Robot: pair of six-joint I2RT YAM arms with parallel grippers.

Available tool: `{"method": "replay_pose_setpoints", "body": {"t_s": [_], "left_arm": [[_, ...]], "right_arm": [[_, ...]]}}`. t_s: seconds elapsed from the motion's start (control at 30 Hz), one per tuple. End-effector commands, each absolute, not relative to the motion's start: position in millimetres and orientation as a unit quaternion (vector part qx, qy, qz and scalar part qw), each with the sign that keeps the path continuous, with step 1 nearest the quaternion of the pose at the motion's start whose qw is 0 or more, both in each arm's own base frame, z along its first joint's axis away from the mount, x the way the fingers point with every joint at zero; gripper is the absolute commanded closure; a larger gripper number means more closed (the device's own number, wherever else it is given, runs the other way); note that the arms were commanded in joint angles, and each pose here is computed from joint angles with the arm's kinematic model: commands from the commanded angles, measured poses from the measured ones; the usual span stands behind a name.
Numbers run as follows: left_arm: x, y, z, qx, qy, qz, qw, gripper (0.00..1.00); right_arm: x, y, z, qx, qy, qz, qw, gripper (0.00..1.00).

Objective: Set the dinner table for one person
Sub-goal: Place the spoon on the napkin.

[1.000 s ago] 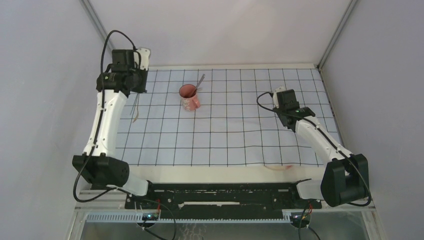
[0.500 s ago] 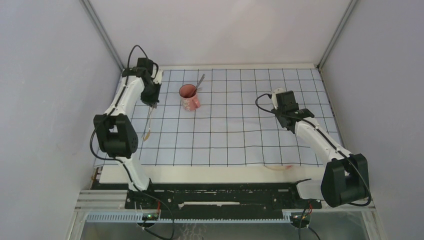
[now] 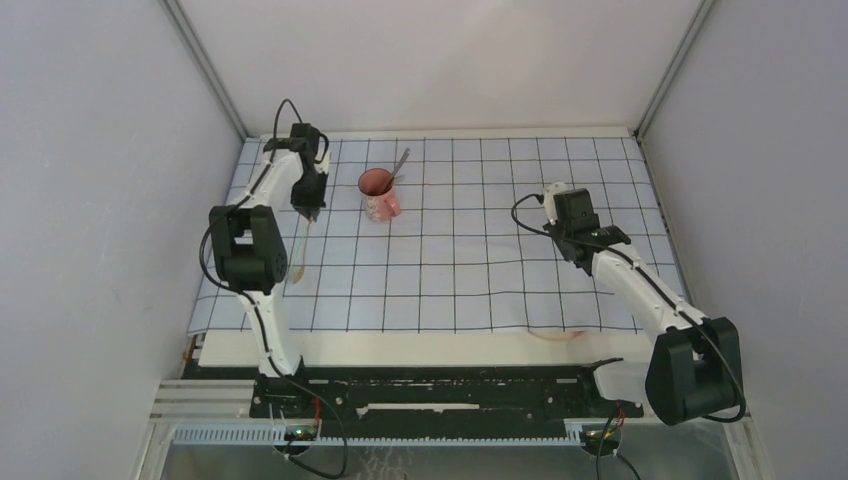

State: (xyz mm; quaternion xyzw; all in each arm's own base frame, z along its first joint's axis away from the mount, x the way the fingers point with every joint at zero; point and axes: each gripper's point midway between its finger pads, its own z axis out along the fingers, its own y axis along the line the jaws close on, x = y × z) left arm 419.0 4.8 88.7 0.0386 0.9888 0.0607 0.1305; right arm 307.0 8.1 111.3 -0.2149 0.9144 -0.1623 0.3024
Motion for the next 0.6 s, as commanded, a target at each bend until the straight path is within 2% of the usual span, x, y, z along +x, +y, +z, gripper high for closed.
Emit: {"method": "replay_pose_setpoints", "body": {"t_s": [0.0, 0.17, 0.47, 0.57], "left_arm": [[436, 7, 74, 0.019, 0.986, 0.073, 0.151, 1.00], [439, -2, 60, 0.015, 0.987, 0.049, 0.153, 1.00], [466, -12, 72, -0.011, 0.969, 0.018, 0.247, 1.00], [468, -9, 72, -0.014, 0.966, 0.026, 0.255, 1.00]], "right_arm": [[313, 12, 135, -0.214, 0.898, -0.160, 0.350, 0.86], [310, 11, 143, -0.214, 0.894, -0.163, 0.358, 0.86], [310, 14, 150, -0.211, 0.890, -0.160, 0.372, 0.86], [310, 12, 151, -0.212, 0.889, -0.165, 0.372, 0.86]]}}
